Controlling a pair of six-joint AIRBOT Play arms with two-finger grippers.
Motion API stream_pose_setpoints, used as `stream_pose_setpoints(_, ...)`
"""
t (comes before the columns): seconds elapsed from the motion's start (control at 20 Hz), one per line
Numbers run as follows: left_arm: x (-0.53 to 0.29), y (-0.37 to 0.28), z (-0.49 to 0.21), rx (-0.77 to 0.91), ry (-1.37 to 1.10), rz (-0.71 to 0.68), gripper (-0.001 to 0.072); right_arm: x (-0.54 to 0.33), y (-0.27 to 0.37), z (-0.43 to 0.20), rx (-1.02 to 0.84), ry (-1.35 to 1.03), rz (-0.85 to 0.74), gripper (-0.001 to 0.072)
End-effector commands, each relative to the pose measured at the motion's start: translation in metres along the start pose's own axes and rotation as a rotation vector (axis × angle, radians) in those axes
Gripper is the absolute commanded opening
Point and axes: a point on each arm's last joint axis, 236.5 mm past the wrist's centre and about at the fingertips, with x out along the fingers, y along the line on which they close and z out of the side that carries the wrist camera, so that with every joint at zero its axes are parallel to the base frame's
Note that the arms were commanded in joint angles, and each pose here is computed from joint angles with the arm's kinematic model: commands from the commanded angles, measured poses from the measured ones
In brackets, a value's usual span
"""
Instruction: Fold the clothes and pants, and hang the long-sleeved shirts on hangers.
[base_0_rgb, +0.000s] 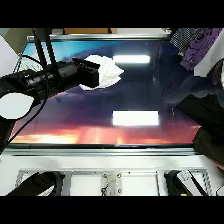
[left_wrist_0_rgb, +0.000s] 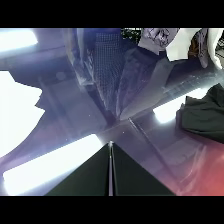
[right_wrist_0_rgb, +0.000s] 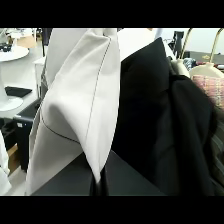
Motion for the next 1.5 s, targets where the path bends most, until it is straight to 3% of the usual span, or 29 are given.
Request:
stream_pose_setpoints(0.0,0.0,0.0,0.001,0.0,-0.001,0.0,0.0014,-0.002,-0.003,0.009,0.057,-0.033,-0.006,0.0007)
stream_pose_setpoints(1.45,0.0,0.0,0.0,0.0,-0.001,0.0,0.0014,-0.056,-0.004,0.043,0.066,-0.11,-0.004,0.0007)
